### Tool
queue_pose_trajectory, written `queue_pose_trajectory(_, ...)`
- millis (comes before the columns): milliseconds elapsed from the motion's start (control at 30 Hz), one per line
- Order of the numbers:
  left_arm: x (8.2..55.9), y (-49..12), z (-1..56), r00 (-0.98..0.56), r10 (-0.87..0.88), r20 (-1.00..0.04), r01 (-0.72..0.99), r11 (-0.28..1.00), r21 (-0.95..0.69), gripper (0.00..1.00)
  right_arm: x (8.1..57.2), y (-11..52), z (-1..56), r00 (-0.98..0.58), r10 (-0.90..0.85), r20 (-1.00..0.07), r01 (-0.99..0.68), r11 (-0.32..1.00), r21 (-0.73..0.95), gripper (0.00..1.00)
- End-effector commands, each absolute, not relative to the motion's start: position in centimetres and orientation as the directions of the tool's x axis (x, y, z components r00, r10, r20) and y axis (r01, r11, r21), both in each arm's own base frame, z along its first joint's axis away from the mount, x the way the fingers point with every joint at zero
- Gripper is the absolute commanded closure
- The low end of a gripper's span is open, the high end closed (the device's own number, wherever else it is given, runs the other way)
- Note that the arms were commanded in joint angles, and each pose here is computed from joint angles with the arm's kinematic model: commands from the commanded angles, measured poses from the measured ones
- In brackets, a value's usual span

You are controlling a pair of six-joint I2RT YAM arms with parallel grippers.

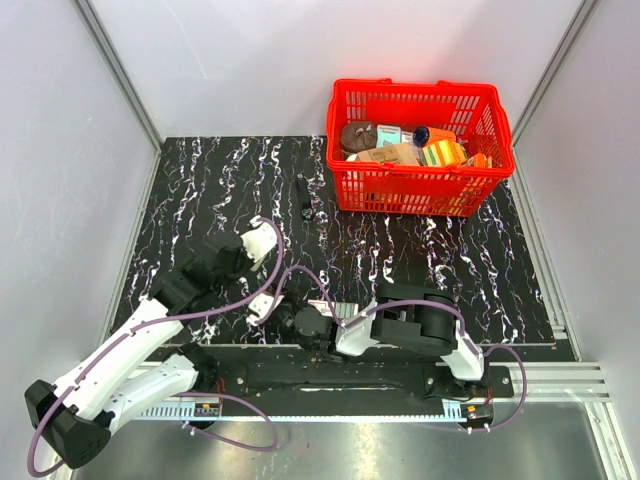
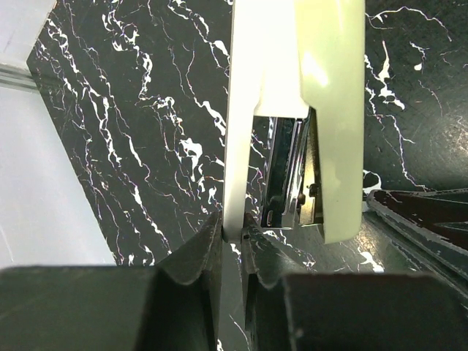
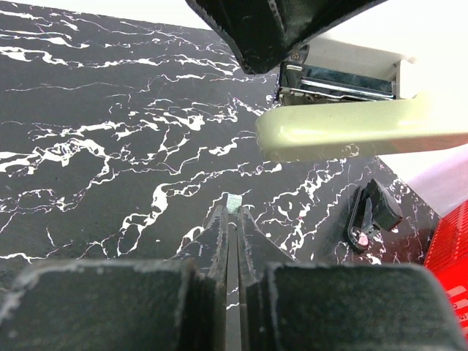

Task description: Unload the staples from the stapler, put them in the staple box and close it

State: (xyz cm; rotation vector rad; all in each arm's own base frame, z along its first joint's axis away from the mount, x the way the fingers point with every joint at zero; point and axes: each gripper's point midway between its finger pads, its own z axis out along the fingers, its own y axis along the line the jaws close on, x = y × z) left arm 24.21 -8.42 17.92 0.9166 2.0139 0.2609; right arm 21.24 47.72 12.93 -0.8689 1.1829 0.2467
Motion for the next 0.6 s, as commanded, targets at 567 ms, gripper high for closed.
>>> queue_pose_trajectory(567, 25.4, -8.1, 14.8, -0.51, 0.547, -0.664, 0.466, 0.824, 0.322, 1.0, 16.1, 51.3, 13.7, 0.063, -0.013, -0.998, -0.836, 0.546, -0.06, 0.86)
